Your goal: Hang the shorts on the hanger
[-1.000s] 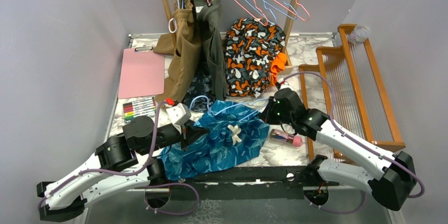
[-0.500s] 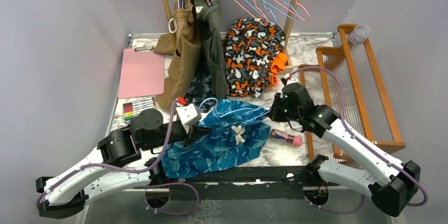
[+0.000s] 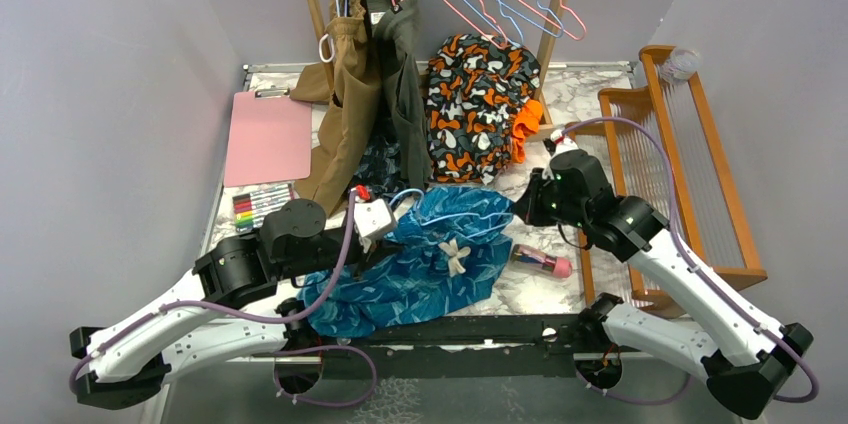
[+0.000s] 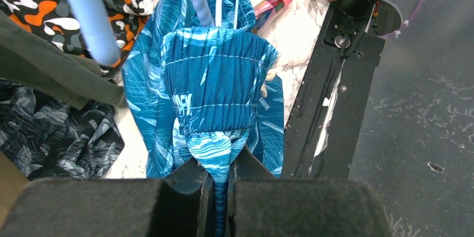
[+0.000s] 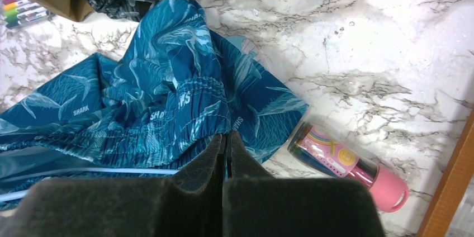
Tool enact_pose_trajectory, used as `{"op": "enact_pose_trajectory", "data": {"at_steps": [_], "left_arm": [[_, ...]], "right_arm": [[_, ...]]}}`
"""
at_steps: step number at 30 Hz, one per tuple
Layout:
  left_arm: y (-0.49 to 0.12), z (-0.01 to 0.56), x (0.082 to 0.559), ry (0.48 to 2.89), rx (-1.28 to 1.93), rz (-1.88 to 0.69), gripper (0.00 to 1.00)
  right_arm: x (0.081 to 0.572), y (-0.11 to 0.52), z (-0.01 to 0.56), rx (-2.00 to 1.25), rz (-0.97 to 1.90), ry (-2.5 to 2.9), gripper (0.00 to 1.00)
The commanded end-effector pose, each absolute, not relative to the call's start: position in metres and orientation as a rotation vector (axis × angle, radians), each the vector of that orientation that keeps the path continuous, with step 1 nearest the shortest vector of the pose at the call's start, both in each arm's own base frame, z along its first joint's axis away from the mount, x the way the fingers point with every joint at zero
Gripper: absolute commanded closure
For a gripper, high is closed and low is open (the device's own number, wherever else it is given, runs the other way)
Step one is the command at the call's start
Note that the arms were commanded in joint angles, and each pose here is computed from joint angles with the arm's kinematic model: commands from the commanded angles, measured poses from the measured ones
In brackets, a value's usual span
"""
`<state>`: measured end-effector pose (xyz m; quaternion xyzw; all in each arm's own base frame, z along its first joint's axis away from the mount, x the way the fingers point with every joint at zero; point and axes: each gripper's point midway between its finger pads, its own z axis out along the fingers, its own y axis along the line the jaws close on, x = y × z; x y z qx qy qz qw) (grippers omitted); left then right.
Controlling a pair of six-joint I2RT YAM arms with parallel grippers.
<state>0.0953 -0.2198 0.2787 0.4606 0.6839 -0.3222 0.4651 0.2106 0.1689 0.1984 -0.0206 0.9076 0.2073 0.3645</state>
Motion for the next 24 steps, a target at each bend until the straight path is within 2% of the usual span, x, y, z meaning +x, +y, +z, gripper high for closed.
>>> {"op": "enact_pose_trajectory", "data": {"at_steps": [1, 6, 13, 24], "left_arm": [[-0.209, 0.306, 0.108, 1.609, 1.067, -0.719, 1.0], [-0.191, 0.332, 0.117, 1.548, 0.969, -0.658, 1.0], [-0.178, 0.355, 0.12, 1.496, 0.912, -0.63, 1.0], [-0.191, 0.368, 0.125, 1.469, 0.94, -0.623, 1.0]], "right_arm": [[0.207, 0.157, 0.203, -0.066, 0.474, 2.336, 0.99], [0.202, 0.157, 0.192, -0.077, 0.494, 2.349, 0.99], [0.191, 0.177, 0.197, -0.21, 0.663, 2.277, 0.99], [0.179, 0.206, 0.215, -0.497, 0.866, 2.034, 0.99]]}}
